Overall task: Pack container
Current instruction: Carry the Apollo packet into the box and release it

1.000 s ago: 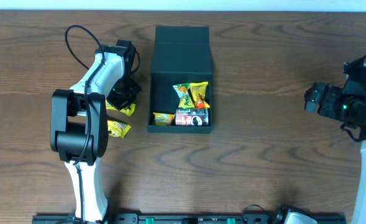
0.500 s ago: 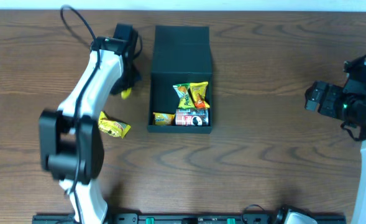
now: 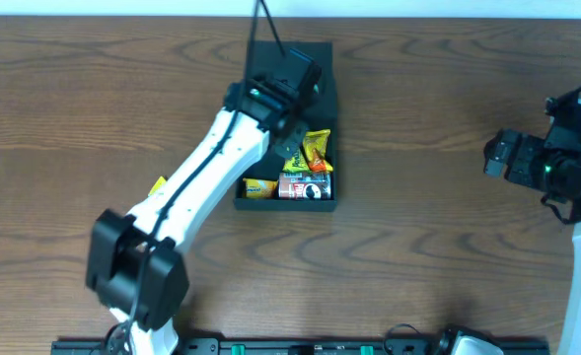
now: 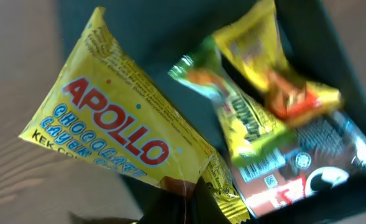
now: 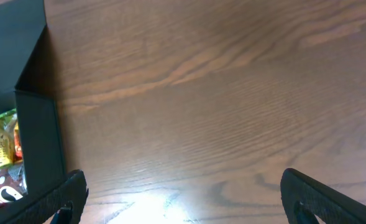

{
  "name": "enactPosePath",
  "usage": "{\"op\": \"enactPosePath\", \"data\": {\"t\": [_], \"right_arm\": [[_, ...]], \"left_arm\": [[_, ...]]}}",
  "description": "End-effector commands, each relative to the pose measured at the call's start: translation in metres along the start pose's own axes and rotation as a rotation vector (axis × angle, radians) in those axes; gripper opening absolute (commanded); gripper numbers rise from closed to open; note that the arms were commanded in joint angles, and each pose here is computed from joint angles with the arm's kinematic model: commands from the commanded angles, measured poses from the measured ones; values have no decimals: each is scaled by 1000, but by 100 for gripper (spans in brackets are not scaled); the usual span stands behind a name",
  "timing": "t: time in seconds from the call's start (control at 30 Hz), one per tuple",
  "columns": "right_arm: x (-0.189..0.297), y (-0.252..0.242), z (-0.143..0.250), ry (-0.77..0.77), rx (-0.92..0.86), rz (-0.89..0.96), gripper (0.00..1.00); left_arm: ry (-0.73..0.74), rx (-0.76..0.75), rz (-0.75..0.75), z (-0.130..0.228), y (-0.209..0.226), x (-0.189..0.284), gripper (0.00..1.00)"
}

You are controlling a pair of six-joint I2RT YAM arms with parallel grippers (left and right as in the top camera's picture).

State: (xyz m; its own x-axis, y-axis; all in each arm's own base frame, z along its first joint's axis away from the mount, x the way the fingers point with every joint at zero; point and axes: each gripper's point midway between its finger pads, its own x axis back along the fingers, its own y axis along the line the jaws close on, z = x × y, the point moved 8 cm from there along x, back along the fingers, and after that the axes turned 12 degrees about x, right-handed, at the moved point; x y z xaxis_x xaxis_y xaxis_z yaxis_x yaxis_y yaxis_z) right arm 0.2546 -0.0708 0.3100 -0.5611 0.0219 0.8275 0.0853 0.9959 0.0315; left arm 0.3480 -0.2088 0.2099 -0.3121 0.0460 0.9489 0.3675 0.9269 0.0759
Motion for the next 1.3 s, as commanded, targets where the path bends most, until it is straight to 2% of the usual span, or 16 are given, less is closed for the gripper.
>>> {"op": "enactPosePath", "data": {"t": [0.0,0.23,0.5,0.73,0.93,1.07,1.1,1.13,1.17,1.2,1.27], "right_arm": [[2,-2,0,-4,2,11,99],[2,-2,0,-1,1,10,99],[2,-2,1,6,0,8,99],[2,-2,3,13,-1,7,99],[2,-2,3,13,-1,8,99],[2,-2,3,13,-1,8,99],[2,-2,2,12,-1,8,99],[2,-2,2,11,-1,8,99],[2,-2,2,10,-1,8,99],[2,-2,2,9,-1,8,99],[2,-2,2,9,-1,8,99]], "left_arm": [[96,-102,50,8,-4,-25,6],[207,39,99,17,-9,-53,6],[237,176,83,17,-8,-71,6],[288,105,78,23,-9,-98,6],[262,0,98,19,-9,-101,6],[260,-5,99,19,-10,-101,7],[260,-5,99,19,-10,-101,17],[260,-4,99,19,-10,-101,39],[261,-5,98,19,-9,-101,50],[260,-5,98,19,-9,-101,54],[259,0,97,19,-9,-99,55]]}}
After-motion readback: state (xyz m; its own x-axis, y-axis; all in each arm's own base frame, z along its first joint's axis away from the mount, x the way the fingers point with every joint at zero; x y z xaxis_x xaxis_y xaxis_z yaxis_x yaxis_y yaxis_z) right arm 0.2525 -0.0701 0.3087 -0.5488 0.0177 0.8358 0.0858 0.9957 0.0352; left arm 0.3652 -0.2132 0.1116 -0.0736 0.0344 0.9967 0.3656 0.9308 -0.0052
